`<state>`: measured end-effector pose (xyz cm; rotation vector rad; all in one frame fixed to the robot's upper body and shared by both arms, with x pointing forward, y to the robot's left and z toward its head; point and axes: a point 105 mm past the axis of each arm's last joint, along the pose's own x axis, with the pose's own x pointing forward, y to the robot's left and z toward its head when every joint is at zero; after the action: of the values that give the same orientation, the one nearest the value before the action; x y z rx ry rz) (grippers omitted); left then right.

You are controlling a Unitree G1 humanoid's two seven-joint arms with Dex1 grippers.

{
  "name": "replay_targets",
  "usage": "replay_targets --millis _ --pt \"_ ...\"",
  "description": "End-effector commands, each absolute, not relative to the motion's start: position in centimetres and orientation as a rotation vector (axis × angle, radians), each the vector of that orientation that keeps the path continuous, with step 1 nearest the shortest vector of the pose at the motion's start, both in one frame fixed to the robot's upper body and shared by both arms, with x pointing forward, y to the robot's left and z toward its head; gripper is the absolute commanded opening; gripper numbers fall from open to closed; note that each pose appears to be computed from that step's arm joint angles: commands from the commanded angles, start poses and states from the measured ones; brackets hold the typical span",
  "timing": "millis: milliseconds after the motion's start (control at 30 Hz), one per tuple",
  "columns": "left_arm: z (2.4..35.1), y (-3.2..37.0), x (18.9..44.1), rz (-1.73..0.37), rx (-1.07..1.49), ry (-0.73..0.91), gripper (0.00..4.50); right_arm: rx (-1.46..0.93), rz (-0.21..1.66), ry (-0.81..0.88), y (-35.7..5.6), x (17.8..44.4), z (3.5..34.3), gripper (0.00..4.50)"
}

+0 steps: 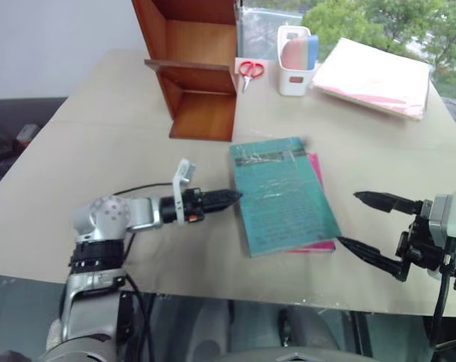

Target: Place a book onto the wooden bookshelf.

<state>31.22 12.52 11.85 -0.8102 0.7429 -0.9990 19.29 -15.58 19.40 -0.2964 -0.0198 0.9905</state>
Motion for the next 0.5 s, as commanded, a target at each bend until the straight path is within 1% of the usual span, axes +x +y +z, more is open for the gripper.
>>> replay_targets --millis 33,367,400,433,500 --pt "12.8 12.0 32.0 -1.008 -0.875 0.712 4.5 -0.331 0.989 -0.075 -15.0 19.1 20.2 4.21" --pt "12.6 9.0 32.3 -1.061 -0.942 0.746 4.5 -0.352 0.976 -0.064 -15.0 19.1 20.1 4.21" --pt "12.6 9.0 32.3 -1.063 -0.943 0.75 4.24 -0.353 0.976 -0.065 -15.0 19.0 20.2 4.24" --pt "12.6 9.0 32.3 -1.063 -0.944 0.753 4.24 -0.353 0.976 -0.065 -15.0 19.0 20.2 4.24" --pt "12.8 9.2 32.3 -1.068 -0.959 0.754 3.54 -0.353 0.973 -0.061 -15.0 18.9 20.2 4.25"
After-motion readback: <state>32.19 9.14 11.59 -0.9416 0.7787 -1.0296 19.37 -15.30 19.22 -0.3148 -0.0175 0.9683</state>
